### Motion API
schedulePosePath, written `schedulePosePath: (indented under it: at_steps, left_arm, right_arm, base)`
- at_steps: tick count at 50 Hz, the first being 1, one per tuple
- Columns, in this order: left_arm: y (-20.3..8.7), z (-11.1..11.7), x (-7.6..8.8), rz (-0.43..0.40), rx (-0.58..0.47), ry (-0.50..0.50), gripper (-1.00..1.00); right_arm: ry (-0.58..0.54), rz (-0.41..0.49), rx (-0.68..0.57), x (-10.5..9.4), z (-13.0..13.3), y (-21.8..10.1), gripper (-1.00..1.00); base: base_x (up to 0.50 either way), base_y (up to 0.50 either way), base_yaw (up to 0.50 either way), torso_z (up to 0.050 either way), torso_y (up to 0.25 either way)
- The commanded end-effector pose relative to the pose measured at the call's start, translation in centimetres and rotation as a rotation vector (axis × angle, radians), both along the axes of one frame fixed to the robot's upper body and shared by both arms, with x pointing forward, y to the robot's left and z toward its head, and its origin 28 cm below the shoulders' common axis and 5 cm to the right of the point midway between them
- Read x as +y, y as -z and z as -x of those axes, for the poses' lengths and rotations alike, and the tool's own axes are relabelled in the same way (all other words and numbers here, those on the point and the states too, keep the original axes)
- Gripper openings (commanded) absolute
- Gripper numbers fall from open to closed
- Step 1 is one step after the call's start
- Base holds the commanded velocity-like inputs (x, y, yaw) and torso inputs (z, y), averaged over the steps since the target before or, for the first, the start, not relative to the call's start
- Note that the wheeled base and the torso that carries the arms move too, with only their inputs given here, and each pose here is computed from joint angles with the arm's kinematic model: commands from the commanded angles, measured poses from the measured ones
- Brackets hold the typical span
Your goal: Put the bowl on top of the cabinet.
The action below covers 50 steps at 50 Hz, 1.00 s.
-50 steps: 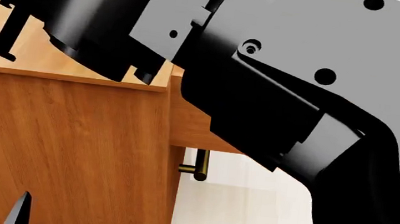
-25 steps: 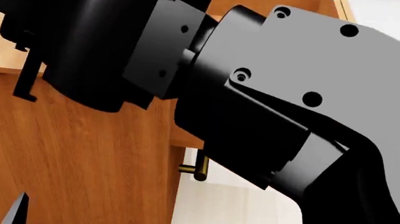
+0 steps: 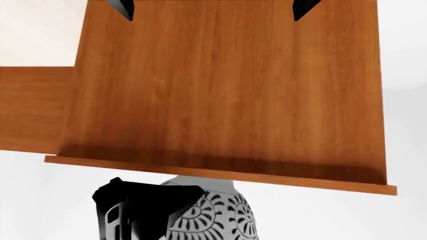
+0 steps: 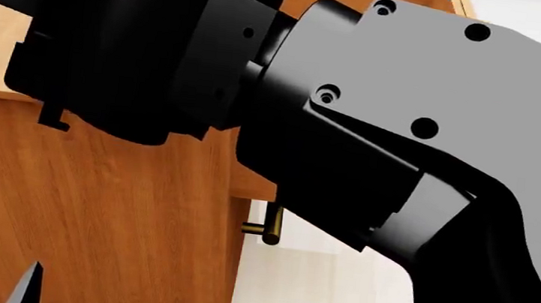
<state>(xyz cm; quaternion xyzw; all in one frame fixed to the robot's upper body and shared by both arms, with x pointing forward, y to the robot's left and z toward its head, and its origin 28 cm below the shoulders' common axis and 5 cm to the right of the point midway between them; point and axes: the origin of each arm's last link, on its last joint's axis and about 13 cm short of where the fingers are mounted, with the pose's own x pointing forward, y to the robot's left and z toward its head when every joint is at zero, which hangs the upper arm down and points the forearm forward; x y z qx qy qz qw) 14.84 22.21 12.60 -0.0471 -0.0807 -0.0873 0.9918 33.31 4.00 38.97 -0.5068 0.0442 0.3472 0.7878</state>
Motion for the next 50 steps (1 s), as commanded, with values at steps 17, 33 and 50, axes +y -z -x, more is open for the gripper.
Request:
schedulePosePath:
  at_steps: [17, 33, 50]
  left_arm:
    - [0.1, 0.1, -0.1, -0.007, -0.003, 0.005, 1.00]
    - [0.3, 0.0, -0.4, -0.020, 0.001, 0.007, 1.00]
    - [0.5, -0.2, -0.4, -0.025, 0.011, 0.004, 1.00]
  right_arm:
    - [0.026, 0.031, -0.044, -0.1, 1.0, -1.8, 1.00]
    - [0.004, 0.087, -0.185, 0.2, 4.4, -6.9, 1.00]
    - [0.138, 0.177, -0.261, -1.1, 5.5, -9.8, 1.00]
  base:
    - [0.00, 0.00, 0.00, 0.000, 0.000]
    - [0.00, 0.00, 0.00, 0.000, 0.000]
    - [0.00, 0.00, 0.00, 0.000, 0.000]
